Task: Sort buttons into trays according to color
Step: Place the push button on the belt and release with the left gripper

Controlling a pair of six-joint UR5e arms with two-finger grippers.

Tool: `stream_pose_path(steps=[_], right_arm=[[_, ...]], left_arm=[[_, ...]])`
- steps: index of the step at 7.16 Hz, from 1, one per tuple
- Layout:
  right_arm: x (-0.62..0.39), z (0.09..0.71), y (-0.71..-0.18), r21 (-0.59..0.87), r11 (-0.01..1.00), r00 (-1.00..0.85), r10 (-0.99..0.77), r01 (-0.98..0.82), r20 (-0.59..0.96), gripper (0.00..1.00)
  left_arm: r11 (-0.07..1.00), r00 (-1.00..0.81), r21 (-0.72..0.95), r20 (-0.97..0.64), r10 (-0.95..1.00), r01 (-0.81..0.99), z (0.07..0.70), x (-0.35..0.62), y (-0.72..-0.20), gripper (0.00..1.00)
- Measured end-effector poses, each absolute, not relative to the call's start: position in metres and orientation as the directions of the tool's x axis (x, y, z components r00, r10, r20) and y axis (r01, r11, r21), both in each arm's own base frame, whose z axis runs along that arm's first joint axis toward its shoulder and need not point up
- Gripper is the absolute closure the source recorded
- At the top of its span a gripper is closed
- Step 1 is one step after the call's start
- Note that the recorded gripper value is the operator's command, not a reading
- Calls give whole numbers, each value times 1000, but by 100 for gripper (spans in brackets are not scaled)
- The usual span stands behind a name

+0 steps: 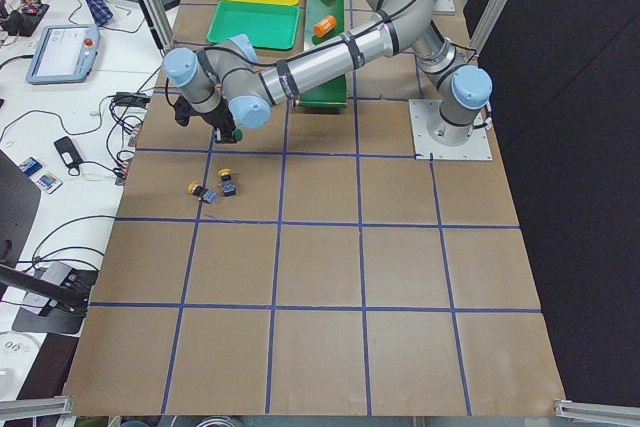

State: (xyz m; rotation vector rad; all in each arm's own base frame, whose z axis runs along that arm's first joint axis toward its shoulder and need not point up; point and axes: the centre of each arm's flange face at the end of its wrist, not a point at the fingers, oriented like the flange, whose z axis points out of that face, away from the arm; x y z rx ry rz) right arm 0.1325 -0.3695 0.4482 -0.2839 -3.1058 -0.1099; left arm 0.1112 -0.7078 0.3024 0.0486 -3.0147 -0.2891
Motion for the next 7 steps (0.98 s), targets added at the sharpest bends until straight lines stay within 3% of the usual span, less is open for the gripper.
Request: stream_pose_path(steps=[3, 7], right_arm=[[132, 448, -370, 69, 980, -982, 186, 188, 32, 0], [133, 443, -369, 80, 980, -983, 182, 184, 25, 0]], left_arm=[[965, -992, 255, 92, -90, -64, 307, -3, -619, 92], [982, -998, 181, 18, -59, -55, 294, -92, -524, 92]])
